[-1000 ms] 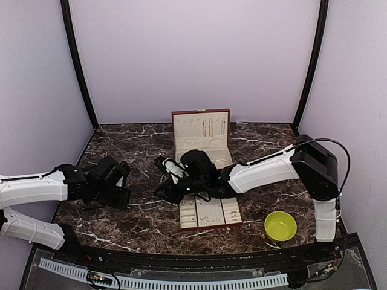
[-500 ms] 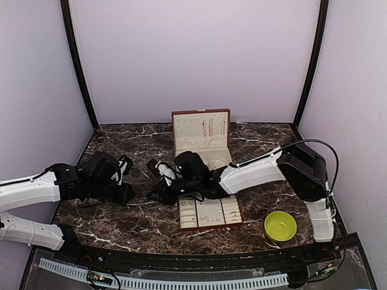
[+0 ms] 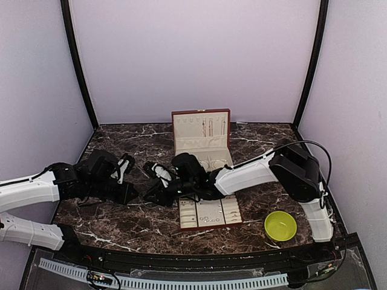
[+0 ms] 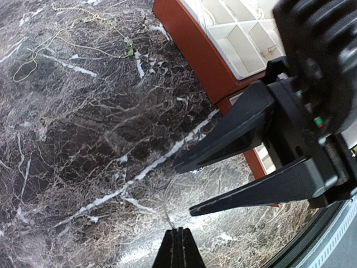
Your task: Organize the mixed jewelry
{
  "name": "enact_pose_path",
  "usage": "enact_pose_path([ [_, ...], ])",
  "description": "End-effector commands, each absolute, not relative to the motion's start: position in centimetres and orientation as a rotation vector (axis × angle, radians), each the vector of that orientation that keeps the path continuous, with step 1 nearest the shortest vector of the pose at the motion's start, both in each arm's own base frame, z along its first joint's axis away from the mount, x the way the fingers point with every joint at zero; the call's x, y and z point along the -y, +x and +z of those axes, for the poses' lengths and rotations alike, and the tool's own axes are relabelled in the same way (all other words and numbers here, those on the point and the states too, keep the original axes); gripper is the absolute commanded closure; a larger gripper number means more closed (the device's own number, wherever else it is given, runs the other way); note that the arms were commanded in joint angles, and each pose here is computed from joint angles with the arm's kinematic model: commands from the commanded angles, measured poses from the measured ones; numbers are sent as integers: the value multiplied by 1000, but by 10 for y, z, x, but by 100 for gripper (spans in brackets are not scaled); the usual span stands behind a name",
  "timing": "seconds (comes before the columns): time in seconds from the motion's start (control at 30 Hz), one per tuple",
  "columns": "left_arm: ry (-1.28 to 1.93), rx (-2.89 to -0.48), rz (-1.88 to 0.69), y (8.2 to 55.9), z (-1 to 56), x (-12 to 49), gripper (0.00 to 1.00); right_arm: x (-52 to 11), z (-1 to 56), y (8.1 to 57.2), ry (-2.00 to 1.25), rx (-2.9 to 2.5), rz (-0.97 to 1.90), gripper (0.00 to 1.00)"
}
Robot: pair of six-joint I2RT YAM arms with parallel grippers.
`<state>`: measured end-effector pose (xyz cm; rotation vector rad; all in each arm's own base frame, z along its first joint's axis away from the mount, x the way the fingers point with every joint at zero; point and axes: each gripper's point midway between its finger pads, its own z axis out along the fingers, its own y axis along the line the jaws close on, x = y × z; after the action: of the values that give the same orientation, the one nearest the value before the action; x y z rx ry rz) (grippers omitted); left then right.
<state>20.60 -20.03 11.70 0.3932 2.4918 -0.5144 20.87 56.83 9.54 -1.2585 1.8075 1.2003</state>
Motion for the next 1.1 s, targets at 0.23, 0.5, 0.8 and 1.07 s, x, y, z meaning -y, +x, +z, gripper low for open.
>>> enact_pose_path([
  [0.23,407,-2415,-573,212,141,211,100,-585,101,209,-1280,-1726,1207,70],
  [0.5,411,-2415,-594,210,142,213,100,-588,97,206,-1292,-1721,1200,71],
  [0.8,416,-2414,-620,208,143,215,100,-591,97,207,-1287,-1715,1203,72],
  [1.07,413,-2405,-633,208,145,216,100,-594,98,207,-1283,-1704,1213,72],
])
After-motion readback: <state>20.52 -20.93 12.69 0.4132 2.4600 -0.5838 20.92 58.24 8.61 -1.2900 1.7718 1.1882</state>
